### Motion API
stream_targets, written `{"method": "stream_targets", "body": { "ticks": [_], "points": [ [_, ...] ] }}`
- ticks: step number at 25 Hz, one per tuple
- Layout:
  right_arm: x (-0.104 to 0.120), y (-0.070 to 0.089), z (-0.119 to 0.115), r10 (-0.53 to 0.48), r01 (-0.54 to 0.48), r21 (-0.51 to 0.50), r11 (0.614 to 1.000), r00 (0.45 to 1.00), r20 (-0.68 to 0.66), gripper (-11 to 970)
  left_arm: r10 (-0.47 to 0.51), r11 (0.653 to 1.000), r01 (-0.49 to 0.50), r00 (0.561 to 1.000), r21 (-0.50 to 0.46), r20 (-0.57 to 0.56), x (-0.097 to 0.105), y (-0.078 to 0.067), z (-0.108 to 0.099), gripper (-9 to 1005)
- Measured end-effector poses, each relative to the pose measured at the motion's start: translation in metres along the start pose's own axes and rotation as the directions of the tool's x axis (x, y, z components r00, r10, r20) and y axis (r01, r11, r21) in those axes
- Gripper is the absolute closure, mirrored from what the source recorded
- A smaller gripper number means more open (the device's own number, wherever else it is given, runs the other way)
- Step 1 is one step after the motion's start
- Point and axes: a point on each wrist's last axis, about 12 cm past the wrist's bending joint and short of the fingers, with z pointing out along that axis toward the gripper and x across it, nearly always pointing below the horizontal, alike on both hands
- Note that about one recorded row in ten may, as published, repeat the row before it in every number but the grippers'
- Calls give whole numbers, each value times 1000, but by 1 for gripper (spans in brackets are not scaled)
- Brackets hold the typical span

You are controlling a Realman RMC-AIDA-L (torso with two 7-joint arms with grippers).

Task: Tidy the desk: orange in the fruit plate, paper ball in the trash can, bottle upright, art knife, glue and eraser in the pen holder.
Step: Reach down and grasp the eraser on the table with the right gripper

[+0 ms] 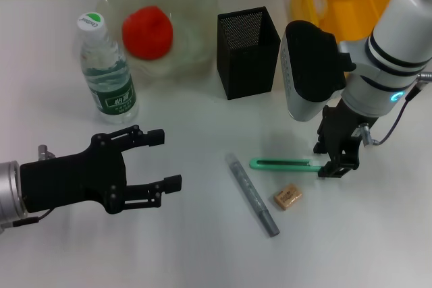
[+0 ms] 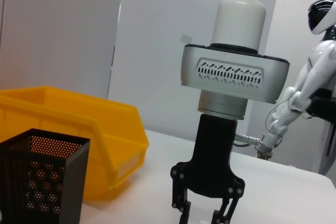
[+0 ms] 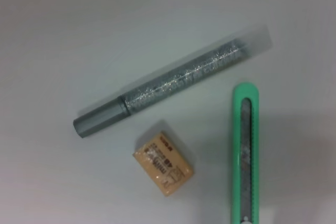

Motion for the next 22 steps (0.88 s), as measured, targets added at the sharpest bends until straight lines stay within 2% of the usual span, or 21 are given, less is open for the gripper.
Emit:
{"method": "stream_targets", "body": {
  "ticks": [22],
  "points": [
    [-2, 1, -1, 2, -2, -6, 1000, 1000, -1, 557, 3, 1000, -2, 1000, 4, -5, 0, 0, 1, 137]
  ]
}}
